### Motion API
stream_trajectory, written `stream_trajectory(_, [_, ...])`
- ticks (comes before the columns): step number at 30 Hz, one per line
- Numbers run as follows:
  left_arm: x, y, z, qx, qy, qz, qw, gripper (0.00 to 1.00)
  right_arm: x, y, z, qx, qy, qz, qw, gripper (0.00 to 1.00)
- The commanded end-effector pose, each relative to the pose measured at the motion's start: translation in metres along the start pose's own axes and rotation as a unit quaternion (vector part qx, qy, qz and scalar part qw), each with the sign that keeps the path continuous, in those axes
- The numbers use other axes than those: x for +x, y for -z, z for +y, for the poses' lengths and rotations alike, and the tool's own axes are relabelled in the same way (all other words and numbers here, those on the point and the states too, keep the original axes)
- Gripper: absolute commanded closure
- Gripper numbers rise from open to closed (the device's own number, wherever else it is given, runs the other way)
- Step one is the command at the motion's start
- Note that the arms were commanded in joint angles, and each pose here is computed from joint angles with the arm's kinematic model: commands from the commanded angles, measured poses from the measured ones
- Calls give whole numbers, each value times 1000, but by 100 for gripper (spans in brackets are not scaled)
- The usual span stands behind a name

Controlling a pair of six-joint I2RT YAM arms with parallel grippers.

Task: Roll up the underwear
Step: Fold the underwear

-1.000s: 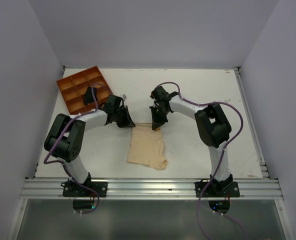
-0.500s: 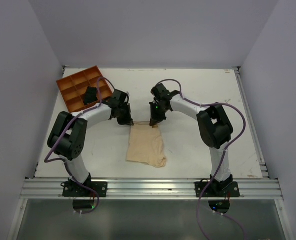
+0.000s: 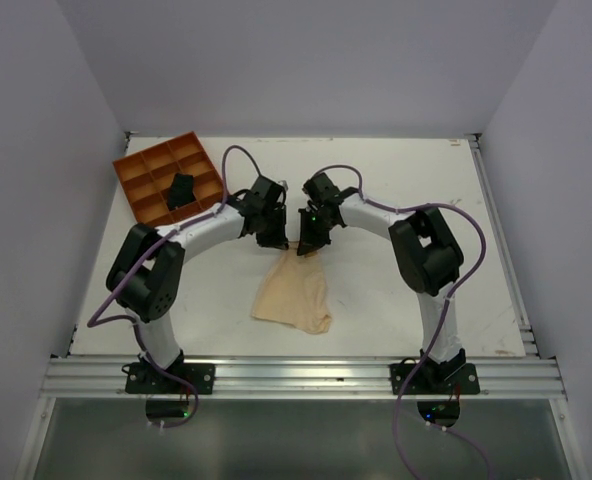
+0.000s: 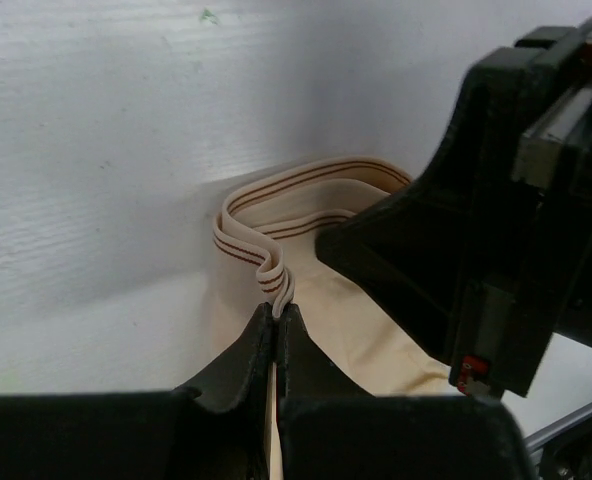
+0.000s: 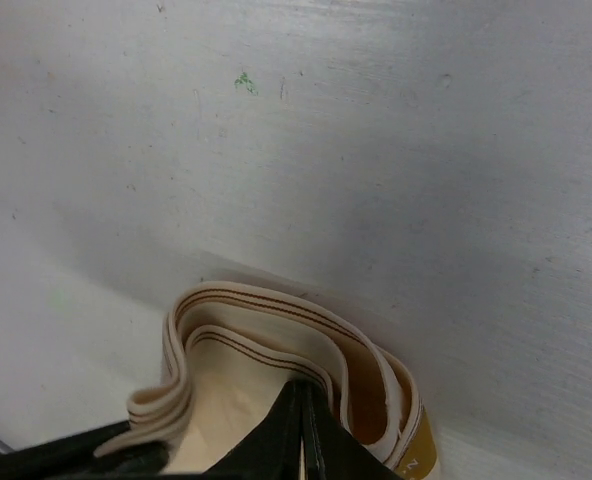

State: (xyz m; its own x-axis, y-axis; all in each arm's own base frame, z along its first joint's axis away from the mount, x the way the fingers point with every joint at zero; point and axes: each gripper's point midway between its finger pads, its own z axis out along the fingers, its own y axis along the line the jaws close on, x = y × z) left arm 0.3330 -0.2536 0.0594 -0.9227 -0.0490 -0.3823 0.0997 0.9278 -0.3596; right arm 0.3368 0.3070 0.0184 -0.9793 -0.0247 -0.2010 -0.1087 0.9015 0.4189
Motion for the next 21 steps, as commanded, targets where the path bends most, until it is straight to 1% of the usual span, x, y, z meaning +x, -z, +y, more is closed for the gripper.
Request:
stream_trajectory(1, [0,0,-14,2,-9,-1,1000,100,4,-6,-1,-2,-5,-4,1000,98])
stream_trajectory(10, [0,0,-44,45,-9,-19,999,100,14,-9,-2,-15,-30,-5,999,98])
stream_trajectory(16, [5,-12,-35,24,-3,-5,1000,100,8,8,3,-23,-22,-18,999,97])
stream_trajectory(17, [6,-13,-35,22,-4,-3,1000,100,7,10,4,-25,-21,-19,999,96])
stream_trajectory(18, [7,-15,-32,17,-4,-1,1000,100,5,16,6,-27,-21,-23,999,92])
stream_trajectory(21, [8,-17,-29,11,-5,2,1000,100,2,25,9,-31,-17,-32,999,84])
